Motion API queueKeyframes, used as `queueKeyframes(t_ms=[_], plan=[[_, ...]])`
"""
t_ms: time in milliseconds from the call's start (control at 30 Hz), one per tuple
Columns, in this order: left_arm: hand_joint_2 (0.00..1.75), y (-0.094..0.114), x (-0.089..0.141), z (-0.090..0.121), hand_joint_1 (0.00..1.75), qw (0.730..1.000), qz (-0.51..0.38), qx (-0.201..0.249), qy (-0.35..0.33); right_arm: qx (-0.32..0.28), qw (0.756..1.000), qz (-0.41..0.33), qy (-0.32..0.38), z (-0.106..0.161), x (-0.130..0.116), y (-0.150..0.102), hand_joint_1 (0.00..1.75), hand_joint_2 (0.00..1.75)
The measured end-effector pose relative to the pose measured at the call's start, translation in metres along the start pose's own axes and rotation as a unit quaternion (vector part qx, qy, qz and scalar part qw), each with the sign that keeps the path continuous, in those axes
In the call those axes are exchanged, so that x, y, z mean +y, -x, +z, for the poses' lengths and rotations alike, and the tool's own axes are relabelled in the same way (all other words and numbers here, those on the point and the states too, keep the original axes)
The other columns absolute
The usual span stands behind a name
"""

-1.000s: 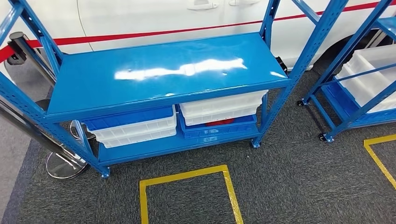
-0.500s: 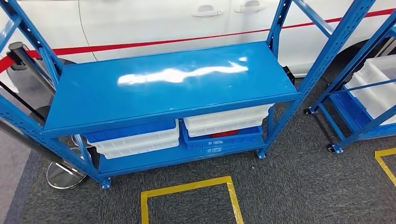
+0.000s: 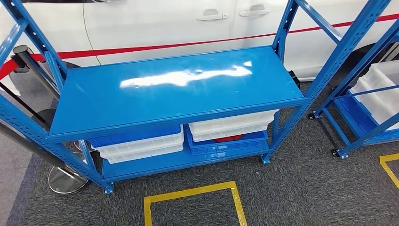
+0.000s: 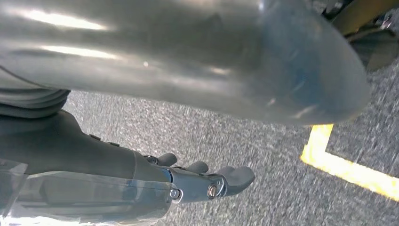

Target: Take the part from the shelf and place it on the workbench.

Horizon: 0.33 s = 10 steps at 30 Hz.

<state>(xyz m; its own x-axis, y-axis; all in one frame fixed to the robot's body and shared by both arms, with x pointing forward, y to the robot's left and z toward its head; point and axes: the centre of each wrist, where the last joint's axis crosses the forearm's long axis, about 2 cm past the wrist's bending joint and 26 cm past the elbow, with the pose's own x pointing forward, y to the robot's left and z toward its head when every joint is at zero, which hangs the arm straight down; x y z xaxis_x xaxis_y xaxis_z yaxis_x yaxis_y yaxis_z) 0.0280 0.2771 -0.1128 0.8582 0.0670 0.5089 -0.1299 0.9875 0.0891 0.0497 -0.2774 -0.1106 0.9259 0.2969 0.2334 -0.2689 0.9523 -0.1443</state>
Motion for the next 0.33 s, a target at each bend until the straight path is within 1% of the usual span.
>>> queueKeyframes(t_ms=[233,300,333], plan=[[0.0,0.0014,0.0005,0.0006,0.0,1.0,-0.001,-0.001,0.001,0.0,1.0,-0.014,0.002,0.0006,0.003,0.0014,0.0,0.0],[0.0,0.0015,0.0005,0.0007,0.0,1.0,-0.001,-0.001,0.001,0.001,1.0,-0.018,0.005,0.0006,0.0028,0.0015,0.0,0.87],[0.0,0.0015,0.0005,0.0007,0.0,1.0,-0.001,-0.001,0.001,0.001,1.0,-0.019,0.006,0.0006,0.0027,0.0013,0.0,1.16]])
